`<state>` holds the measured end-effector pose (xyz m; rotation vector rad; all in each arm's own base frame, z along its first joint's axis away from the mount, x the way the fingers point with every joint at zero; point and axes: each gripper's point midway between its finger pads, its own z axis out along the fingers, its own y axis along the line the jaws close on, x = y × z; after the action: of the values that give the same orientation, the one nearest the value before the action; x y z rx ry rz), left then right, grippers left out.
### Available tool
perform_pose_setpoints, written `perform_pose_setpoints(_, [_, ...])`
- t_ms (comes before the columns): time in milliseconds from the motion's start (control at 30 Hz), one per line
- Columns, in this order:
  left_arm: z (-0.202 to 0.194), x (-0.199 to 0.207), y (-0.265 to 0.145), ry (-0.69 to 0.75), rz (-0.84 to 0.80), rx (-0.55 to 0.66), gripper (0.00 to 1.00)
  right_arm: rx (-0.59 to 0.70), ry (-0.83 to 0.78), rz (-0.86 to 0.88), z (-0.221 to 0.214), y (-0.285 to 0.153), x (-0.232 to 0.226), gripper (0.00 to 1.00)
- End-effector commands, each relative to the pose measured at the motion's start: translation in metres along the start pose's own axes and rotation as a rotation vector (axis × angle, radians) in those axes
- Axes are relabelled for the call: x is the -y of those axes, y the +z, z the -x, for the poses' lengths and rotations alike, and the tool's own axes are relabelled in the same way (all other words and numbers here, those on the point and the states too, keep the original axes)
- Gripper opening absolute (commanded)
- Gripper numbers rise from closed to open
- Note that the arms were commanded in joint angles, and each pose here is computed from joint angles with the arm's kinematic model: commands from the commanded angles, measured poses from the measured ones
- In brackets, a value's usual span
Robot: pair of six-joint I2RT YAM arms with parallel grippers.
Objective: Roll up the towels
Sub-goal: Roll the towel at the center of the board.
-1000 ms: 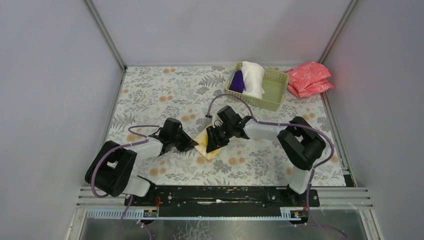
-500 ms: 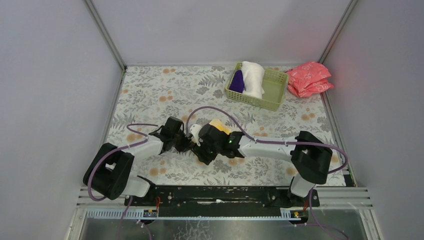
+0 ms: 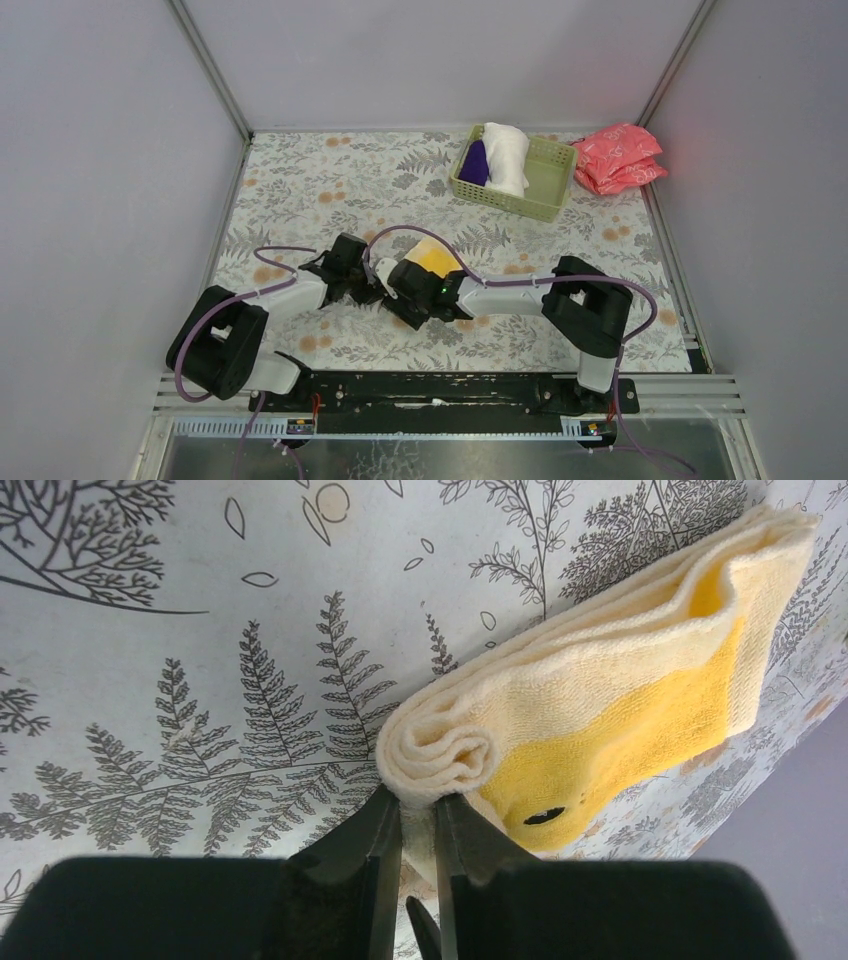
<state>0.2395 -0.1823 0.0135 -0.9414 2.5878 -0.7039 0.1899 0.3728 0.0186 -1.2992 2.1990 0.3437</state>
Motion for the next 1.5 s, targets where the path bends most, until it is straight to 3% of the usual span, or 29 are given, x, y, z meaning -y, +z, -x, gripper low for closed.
perform_pose_setpoints(0, [-0.005,-0.03,-0.001,0.018,0.131,-0.003,0.14,-0.107,-0.035,-0.09,-0.034,0.01,0.017,0.51])
perform_pose_setpoints(100, [-0.002,-0.026,-0.004,0.022,0.124,0.004,0.15,-0.142,-0.025,-0.07,-0.046,0.014,0.013,0.4])
perform_pose_setpoints(200, [0.003,-0.019,-0.01,0.025,0.112,0.028,0.2,-0.147,-0.005,-0.008,-0.05,0.013,0.003,0.21])
perform_pose_setpoints(333, [0.012,-0.009,-0.024,0.019,0.082,0.079,0.43,-0.091,0.137,0.242,-0.036,0.005,-0.019,0.0])
perform_pose_setpoints(500, [0.016,0.003,-0.045,0.017,0.01,0.126,0.68,-0.02,0.352,0.587,-0.011,-0.013,-0.032,0.0])
perform_pose_setpoints(667, [0.009,0.0,-0.055,0.024,0.0,0.1,0.76,0.041,0.565,0.791,0.006,-0.026,-0.023,0.0])
perform_pose_setpoints(1100, [-0.006,0.023,-0.034,0.036,-0.089,-0.015,0.78,0.118,1.133,1.056,0.008,-0.03,0.025,0.02])
perform_pose_setpoints(1467, [-0.009,0.014,0.003,0.05,-0.019,-0.042,0.65,0.065,1.244,1.04,-0.009,-0.015,0.027,0.06])
